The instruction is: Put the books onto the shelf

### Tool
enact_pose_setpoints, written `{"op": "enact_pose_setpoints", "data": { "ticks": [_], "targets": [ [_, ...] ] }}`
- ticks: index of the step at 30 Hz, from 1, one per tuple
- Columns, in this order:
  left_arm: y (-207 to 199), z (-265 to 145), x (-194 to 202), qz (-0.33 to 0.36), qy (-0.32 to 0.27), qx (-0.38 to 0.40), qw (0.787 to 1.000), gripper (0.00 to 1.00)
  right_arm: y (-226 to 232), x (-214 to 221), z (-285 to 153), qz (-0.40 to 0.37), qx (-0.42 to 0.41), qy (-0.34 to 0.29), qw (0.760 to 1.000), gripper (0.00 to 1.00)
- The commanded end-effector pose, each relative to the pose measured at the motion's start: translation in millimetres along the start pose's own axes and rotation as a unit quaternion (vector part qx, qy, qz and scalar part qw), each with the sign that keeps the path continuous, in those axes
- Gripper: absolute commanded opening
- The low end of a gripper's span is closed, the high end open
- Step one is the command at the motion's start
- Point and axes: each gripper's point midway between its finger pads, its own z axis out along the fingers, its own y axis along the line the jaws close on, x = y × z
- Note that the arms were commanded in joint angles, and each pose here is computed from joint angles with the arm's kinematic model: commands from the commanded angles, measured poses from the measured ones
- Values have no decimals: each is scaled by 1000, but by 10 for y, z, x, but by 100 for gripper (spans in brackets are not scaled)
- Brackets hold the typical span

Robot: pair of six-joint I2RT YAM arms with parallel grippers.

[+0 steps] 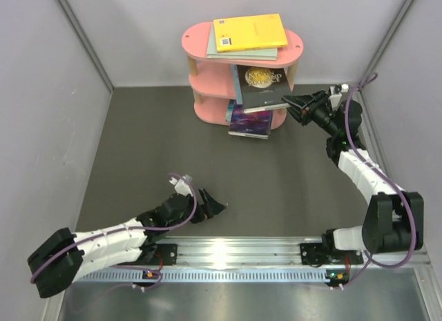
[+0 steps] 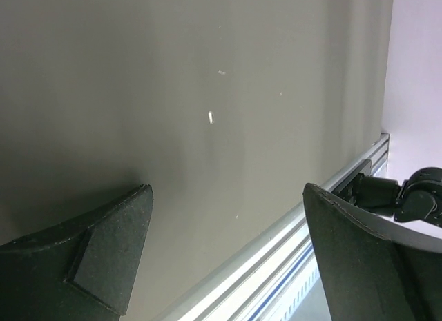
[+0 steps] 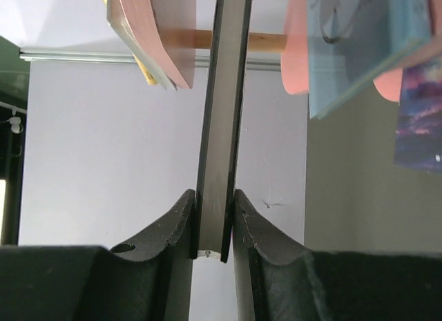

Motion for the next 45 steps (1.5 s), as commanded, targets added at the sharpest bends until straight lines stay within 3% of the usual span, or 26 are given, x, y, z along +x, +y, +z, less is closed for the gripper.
{"op": "enact_pose_setpoints", "data": {
  "ticks": [1,13,28,31,32,33,35,42,45],
  "targets": [
    [481,26,168,28,12,-55,998,96,1010,-106,74,-92,-156,3,984,0],
    [532,215,289,53,53,-76,994,96,689,-383,694,-79,-148,1,986,0],
    [513,130,240,45,30,-54,997,97,364,-492,1090,-68,-130,-1,989,0],
    [492,123,228,44,26,-49,998,97,267,-474,1119,-64,-119,7,991,23],
    [483,123,219,43,24,-47,998,97,251,-465,1124,-64,-118,8,991,43],
    [466,123,205,42,21,-44,998,97,236,-447,1130,-63,-116,11,991,48],
    [571,83,250,42,25,-53,997,97,200,-430,1135,-61,-112,15,992,57],
    [564,66,235,40,19,-48,998,97,198,-377,1069,-60,-108,22,992,67],
    [567,60,233,39,17,-47,998,97,186,-336,1011,-52,-102,32,993,80]
  ]
}}
